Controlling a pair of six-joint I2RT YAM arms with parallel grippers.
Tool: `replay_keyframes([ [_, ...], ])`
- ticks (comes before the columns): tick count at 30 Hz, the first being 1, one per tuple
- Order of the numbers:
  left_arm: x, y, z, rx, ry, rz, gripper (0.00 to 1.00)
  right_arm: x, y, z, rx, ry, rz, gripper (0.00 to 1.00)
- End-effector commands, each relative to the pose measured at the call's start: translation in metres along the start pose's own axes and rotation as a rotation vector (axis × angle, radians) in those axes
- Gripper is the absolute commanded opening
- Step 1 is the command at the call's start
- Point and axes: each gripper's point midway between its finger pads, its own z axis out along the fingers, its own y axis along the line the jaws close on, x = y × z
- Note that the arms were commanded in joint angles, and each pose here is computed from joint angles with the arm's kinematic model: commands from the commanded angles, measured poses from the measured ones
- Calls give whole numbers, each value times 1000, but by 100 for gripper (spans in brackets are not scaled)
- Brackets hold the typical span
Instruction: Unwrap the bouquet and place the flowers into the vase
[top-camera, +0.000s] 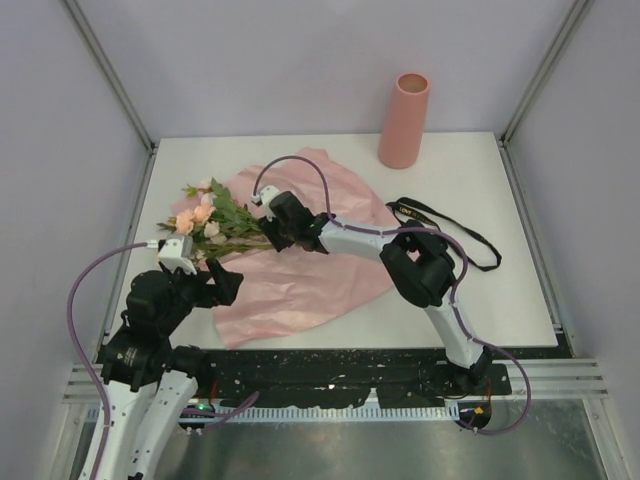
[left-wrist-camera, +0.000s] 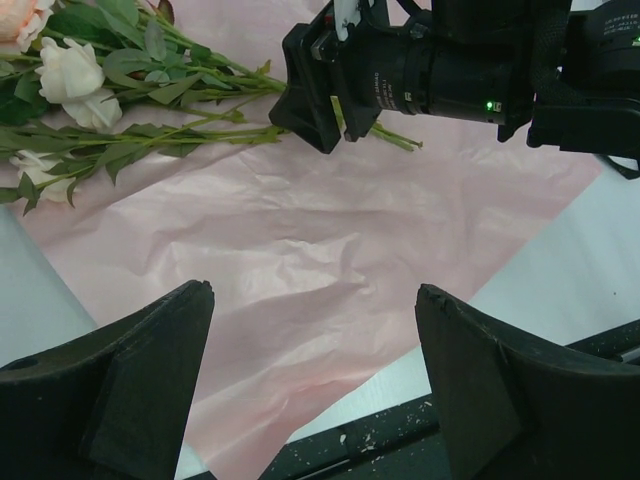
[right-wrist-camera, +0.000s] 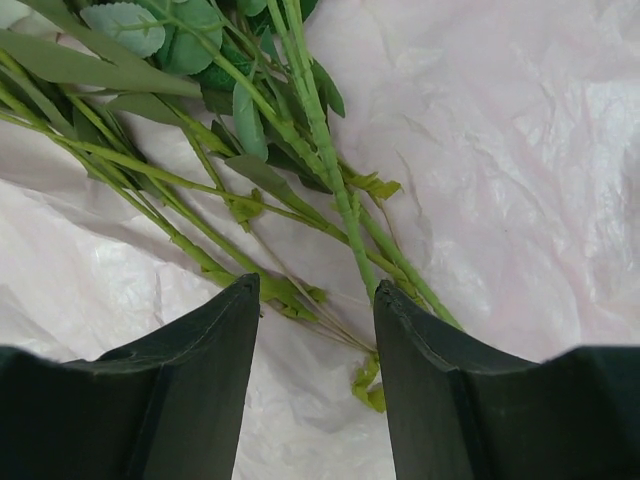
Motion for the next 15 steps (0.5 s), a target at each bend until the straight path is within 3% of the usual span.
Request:
replay_keyframes([
  [1, -1, 7, 3, -32, -4, 14, 87, -36, -7, -1, 37, -70, 6, 54],
  [11, 0, 9, 5, -47, 2, 11, 86, -26, -9, 15, 60, -5, -11, 47],
  [15, 2, 10, 6, -52, 18, 9, 86, -28, -9, 17, 60, -11, -8, 40],
])
